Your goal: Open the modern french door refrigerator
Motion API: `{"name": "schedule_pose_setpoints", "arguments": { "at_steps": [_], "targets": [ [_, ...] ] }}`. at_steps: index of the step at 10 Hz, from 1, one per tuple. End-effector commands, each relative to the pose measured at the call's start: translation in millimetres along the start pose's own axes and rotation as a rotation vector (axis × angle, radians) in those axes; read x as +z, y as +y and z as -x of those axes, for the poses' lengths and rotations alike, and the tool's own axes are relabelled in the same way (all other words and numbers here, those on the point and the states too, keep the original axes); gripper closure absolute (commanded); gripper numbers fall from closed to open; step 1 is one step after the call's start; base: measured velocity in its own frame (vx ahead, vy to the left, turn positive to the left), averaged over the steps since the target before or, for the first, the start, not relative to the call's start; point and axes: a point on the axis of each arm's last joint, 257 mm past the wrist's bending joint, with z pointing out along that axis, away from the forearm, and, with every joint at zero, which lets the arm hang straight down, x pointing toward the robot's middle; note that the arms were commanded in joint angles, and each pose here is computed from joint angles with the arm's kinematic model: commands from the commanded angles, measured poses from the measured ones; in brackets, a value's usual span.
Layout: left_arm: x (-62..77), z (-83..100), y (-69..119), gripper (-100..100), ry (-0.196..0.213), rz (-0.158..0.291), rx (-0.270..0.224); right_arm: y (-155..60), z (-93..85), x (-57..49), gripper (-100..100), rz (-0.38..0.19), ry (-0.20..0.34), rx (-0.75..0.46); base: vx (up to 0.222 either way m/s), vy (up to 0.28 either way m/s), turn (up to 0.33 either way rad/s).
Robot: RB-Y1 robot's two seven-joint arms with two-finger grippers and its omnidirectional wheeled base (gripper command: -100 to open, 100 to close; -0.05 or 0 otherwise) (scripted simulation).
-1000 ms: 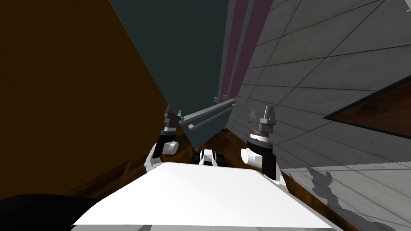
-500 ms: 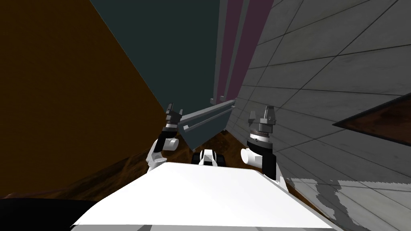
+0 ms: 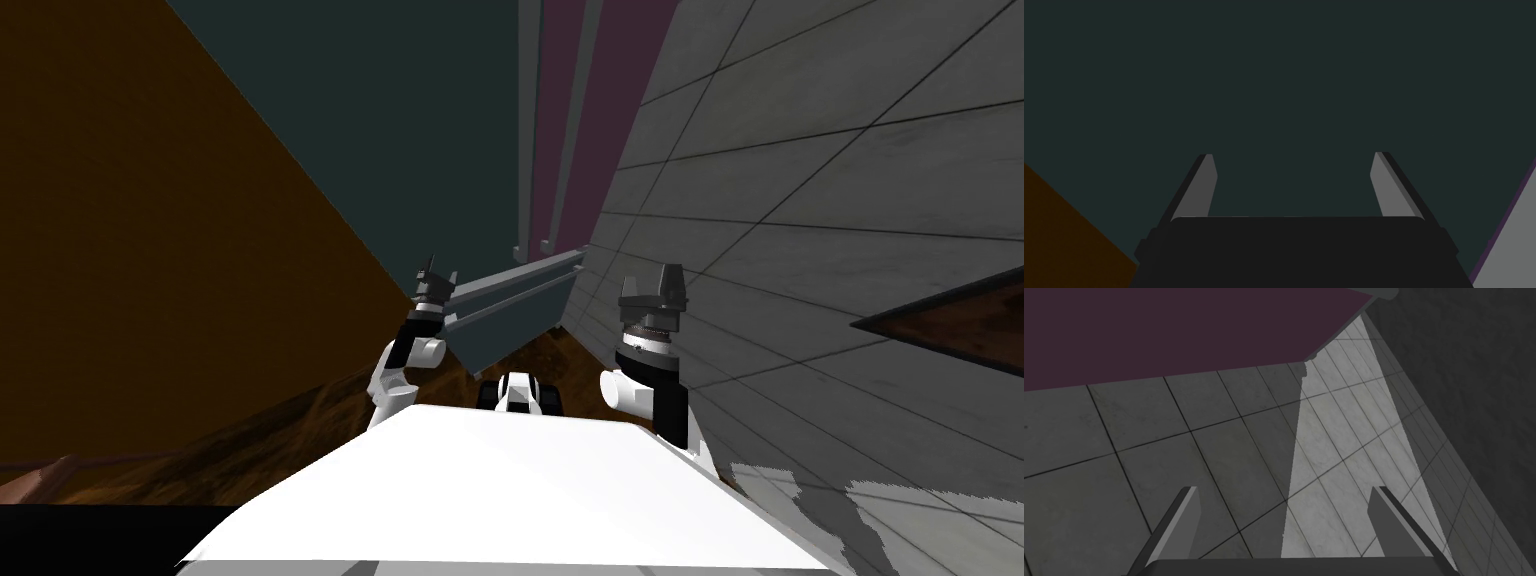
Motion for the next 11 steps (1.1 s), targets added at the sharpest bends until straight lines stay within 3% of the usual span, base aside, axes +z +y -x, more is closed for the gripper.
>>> {"name": "schedule_pose_setpoints", "arguments": {
  "at_steps": [1, 11],
  "targets": [
    [6.7, 5.1, 6.8, -100, -0.019, 0.035, -0.04, 0.0, 0.0, 0.0, 0, 0.0, 0.0, 0.0, 0.048, -0.138, 0.061],
    [37.3, 25.7, 41.6, -100, -0.122, 0.175, -0.239, 0.0, 0.0, 0.0, 0, 0.0, 0.0, 0.0, 0.041, -0.15, 0.085]
  ]
}}
